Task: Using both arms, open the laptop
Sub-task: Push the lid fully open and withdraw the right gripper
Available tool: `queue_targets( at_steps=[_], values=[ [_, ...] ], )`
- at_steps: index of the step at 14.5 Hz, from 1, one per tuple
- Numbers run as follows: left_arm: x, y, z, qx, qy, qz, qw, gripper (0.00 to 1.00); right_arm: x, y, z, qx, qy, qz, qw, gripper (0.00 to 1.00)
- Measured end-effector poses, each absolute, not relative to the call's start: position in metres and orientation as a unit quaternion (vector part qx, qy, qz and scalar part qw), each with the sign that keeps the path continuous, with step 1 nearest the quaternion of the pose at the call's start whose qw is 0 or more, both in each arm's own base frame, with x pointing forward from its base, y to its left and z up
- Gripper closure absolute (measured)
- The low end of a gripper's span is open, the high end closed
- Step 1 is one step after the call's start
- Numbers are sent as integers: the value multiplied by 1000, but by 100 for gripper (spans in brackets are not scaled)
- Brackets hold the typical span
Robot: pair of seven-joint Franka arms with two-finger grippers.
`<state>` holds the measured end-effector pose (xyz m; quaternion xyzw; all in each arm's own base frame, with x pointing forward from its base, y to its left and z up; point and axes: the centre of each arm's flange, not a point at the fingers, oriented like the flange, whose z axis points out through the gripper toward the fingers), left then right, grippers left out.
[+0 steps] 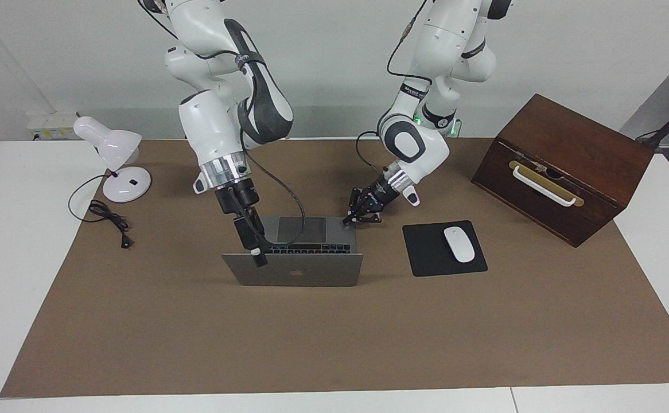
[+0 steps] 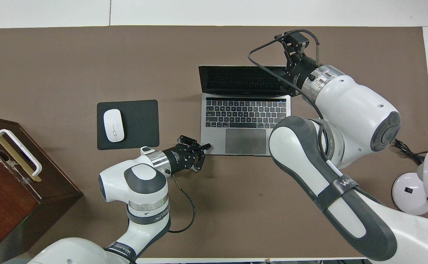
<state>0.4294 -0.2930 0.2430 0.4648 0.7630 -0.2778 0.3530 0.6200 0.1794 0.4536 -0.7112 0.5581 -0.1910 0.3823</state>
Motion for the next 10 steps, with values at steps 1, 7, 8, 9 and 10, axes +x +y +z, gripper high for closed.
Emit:
queue_targets(
  at_steps=[1,7,8,9,10],
  values=[
    [429,-293,243,465,763,-278,353,99,622,179,454,-710,558,-192,383,0],
    [429,-293,243,465,763,-278,353,99,632,185,476,-730,538,-171,386,0],
    [429,-293,243,464,763,-278,353,99,635,182,485,-736,533,-163,386,0],
    [429,-293,243,464,763,-278,353,99,638,177,496,-742,526,-158,385,0],
    [429,-293,243,464,763,-278,353,99,638,171,506,-748,518,-154,384,0]
  ],
)
